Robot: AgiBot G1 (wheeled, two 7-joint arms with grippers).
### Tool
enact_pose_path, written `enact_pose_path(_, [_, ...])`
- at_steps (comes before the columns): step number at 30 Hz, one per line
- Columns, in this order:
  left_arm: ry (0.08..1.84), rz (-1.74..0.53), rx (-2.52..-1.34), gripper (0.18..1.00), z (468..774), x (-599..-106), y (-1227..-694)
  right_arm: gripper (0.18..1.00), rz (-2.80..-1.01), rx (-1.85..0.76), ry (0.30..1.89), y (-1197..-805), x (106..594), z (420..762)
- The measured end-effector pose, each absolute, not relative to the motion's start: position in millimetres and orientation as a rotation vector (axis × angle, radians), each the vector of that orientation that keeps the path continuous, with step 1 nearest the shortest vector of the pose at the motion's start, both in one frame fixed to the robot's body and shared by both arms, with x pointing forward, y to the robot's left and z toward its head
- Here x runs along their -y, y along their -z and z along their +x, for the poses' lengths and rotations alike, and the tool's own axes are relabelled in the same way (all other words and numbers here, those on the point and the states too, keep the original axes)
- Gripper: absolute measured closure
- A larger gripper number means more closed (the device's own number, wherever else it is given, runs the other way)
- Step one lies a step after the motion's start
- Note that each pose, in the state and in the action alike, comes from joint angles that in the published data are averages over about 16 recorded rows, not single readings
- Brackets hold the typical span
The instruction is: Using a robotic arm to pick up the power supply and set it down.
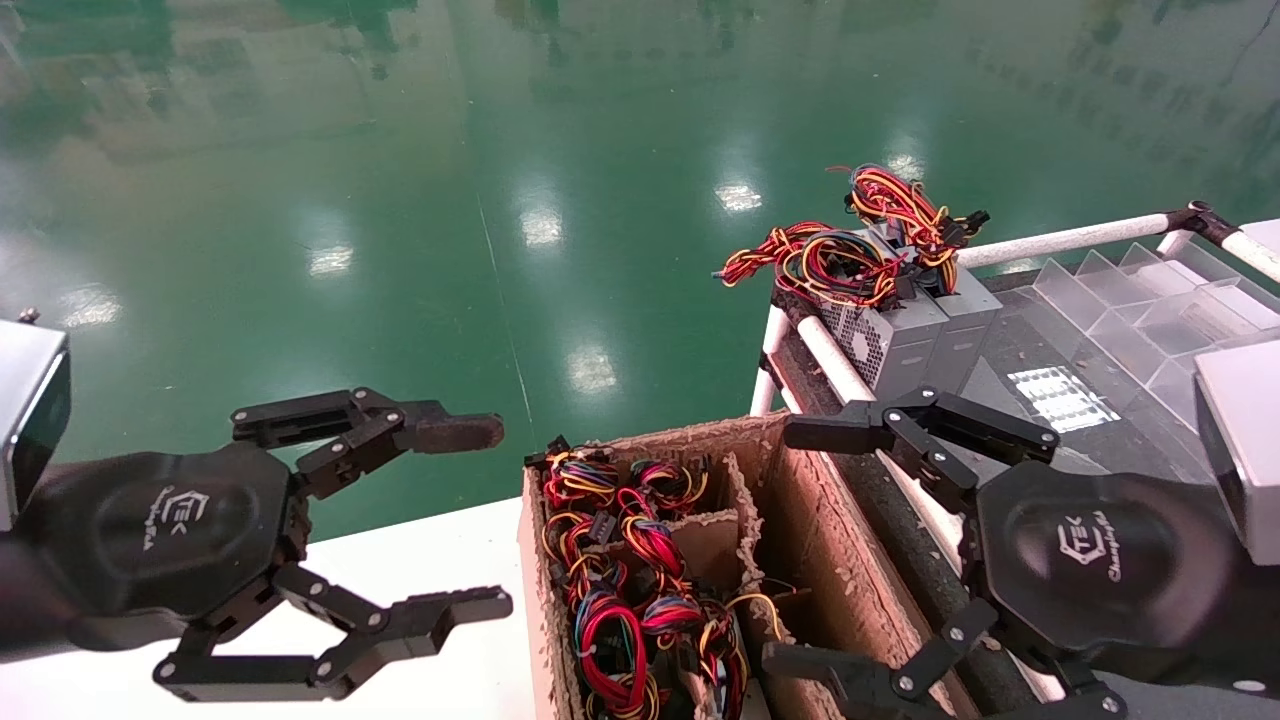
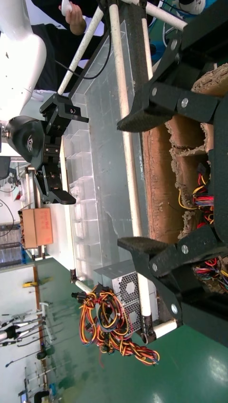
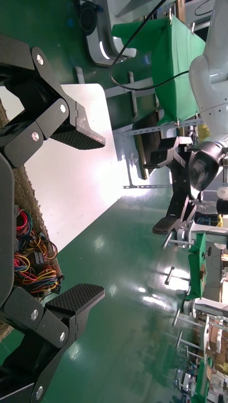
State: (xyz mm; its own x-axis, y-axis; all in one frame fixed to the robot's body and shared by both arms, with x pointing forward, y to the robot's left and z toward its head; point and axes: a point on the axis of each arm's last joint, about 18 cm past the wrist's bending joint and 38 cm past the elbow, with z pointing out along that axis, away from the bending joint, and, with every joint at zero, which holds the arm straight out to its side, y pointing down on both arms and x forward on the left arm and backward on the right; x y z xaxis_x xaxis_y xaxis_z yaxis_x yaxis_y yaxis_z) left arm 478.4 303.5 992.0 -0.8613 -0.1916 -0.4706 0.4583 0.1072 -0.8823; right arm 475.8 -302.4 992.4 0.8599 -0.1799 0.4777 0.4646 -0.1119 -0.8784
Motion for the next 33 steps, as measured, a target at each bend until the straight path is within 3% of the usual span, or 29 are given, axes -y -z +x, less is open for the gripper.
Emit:
enact_pose_path(23, [1.805,0.259,-1.916,0.838,478.4,-303.5,-992.0,0.178,-1.595,0.229,0.554,-992.4,302.4,475.8])
enact_pose_path(33, [1.805,0.259,-1.916,0.950,478.4,-303.5,-992.0,0.178,-1.595,0.229,0.554,-992.4,302.3,475.8])
